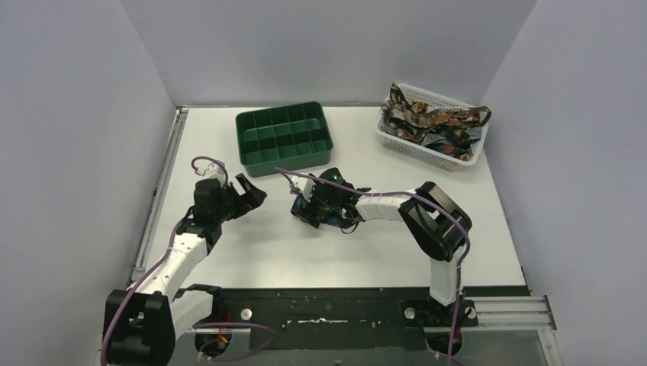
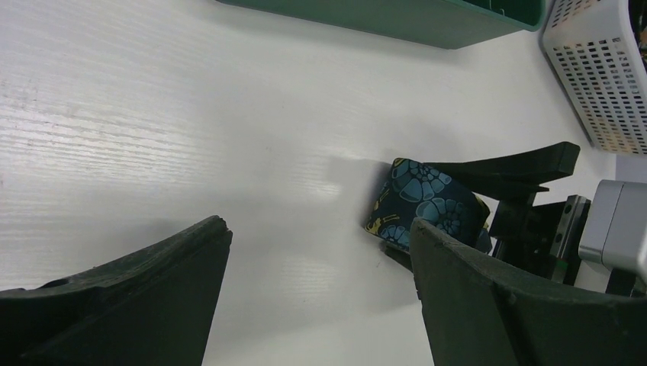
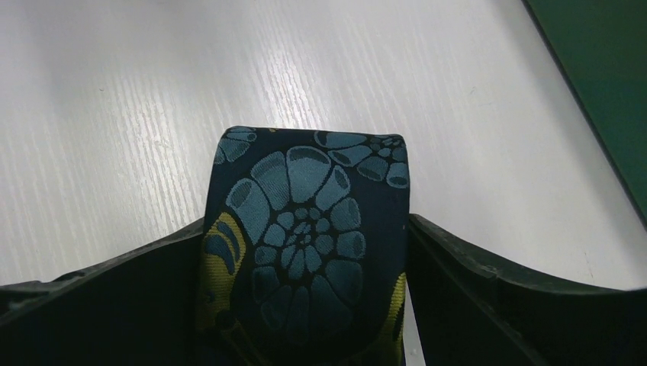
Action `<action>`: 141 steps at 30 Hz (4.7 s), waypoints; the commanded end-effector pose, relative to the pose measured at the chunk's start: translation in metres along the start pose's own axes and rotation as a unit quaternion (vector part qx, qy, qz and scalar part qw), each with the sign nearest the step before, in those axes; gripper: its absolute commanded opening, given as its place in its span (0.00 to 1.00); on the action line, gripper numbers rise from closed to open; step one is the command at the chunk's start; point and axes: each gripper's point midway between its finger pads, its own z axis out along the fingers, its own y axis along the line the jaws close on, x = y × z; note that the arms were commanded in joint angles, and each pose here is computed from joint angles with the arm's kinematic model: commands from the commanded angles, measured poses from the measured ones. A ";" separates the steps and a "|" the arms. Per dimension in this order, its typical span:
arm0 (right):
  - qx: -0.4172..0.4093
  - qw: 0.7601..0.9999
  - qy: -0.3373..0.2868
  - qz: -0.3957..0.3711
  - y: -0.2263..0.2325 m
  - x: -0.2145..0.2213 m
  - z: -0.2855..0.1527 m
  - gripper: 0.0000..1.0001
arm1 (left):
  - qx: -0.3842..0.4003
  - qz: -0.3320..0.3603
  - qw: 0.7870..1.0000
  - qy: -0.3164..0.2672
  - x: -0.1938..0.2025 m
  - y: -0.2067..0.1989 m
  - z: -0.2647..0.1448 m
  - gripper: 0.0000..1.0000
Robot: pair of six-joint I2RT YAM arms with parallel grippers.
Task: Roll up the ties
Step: Roll the tie at the center of the board.
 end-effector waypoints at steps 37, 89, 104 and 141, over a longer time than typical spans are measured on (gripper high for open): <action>-0.085 0.996 0.015 -0.033 0.017 -0.009 0.029 0.93 | 0.027 -0.009 0.999 0.020 0.009 -0.003 0.006 0.85; 0.122 0.937 -0.124 0.304 -0.016 -0.064 -0.083 1.00 | 0.098 -0.002 0.994 0.042 0.012 -0.027 0.011 0.90; 0.147 0.834 -0.094 0.524 -0.031 -0.043 -0.091 0.94 | 0.153 0.007 0.985 0.081 0.019 -0.045 0.030 0.90; 0.152 0.830 0.013 0.536 0.000 0.011 -0.049 0.55 | 0.177 0.044 0.971 0.154 0.067 -0.074 0.049 0.87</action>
